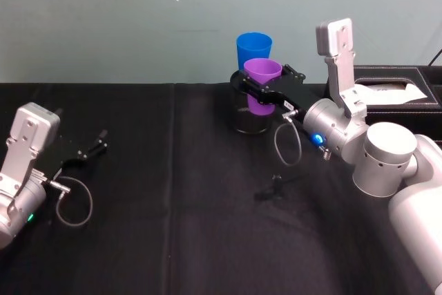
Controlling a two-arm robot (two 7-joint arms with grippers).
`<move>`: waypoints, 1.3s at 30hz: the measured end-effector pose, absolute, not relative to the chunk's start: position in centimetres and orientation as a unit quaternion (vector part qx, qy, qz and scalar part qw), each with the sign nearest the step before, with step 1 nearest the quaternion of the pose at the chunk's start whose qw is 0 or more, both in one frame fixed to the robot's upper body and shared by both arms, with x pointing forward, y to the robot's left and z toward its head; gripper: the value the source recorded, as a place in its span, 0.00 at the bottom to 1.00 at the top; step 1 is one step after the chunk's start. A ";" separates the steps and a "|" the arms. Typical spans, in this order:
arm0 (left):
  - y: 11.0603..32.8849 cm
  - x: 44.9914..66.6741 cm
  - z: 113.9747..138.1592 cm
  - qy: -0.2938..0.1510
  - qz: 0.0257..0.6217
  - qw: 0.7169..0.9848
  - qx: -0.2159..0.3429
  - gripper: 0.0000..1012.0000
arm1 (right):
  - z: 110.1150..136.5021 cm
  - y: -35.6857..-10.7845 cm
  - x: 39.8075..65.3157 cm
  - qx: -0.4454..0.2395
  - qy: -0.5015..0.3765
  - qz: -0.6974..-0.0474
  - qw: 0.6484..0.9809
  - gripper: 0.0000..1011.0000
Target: Pick up one cup with a gripper and tap it against the other cup.
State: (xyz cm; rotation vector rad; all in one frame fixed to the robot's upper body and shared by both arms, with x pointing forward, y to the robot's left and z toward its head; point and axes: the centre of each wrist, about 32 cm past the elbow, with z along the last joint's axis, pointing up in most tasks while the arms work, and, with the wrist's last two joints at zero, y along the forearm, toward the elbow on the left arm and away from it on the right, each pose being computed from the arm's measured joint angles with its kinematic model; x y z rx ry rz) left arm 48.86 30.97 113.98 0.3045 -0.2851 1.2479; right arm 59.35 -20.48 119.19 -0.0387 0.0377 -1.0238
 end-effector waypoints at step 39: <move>31.0 48.9 114.0 -0.132 0.580 0.791 0.141 0.99 | 119.2 -20.5 59.3 -0.019 0.018 -0.490 0.871 0.74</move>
